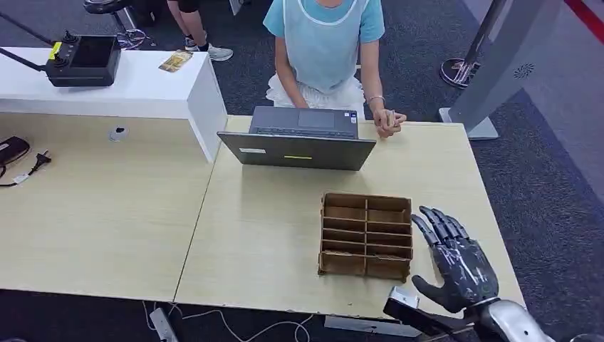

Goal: Pass the card to the sensor for recognition and then transmit it.

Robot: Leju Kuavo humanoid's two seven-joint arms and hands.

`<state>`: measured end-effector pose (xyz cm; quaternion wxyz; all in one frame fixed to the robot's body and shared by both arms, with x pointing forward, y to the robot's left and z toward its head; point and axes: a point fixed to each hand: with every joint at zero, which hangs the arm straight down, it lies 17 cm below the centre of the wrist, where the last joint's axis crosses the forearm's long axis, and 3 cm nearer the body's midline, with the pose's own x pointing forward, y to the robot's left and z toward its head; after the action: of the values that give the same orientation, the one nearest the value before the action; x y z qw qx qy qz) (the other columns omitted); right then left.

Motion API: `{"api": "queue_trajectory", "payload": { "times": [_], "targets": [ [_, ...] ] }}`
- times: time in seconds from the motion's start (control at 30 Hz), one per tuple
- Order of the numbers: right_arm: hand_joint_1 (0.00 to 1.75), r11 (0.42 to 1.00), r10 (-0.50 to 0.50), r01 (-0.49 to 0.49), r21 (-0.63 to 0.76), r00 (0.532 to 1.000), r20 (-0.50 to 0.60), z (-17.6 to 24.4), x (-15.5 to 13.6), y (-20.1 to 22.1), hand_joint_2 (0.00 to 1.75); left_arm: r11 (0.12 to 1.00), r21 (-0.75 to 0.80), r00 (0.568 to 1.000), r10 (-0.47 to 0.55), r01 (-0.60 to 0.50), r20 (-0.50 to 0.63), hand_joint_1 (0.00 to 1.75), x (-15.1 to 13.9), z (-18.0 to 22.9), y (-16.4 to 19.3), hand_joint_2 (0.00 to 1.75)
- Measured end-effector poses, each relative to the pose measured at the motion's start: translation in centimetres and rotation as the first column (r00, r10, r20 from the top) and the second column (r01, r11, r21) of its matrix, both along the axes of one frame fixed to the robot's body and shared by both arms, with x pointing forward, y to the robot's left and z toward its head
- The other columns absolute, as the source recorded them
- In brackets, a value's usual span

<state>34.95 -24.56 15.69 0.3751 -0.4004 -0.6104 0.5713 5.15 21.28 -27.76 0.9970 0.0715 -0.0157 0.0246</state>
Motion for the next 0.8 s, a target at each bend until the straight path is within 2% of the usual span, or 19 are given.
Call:
{"api": "queue_trajectory", "payload": {
  "times": [0.33, 0.8],
  "targets": [
    [0.02, 0.999, 0.026, -0.026, -0.021, 0.999, -0.040, -1.7, 0.3, 1.1, 1.75, 1.000, 0.000, 1.000, -0.007, 0.007, 0.001, 0.00, 0.0, 0.0, 0.1, 0.00],
    [0.12, 1.000, 0.019, -0.020, -0.008, 0.998, -0.063, -2.7, 3.4, 2.6, 1.75, 1.000, -0.001, 1.000, -0.007, 0.007, 0.001, 0.00, 0.1, 0.0, 0.1, 0.00]
  ]
}}
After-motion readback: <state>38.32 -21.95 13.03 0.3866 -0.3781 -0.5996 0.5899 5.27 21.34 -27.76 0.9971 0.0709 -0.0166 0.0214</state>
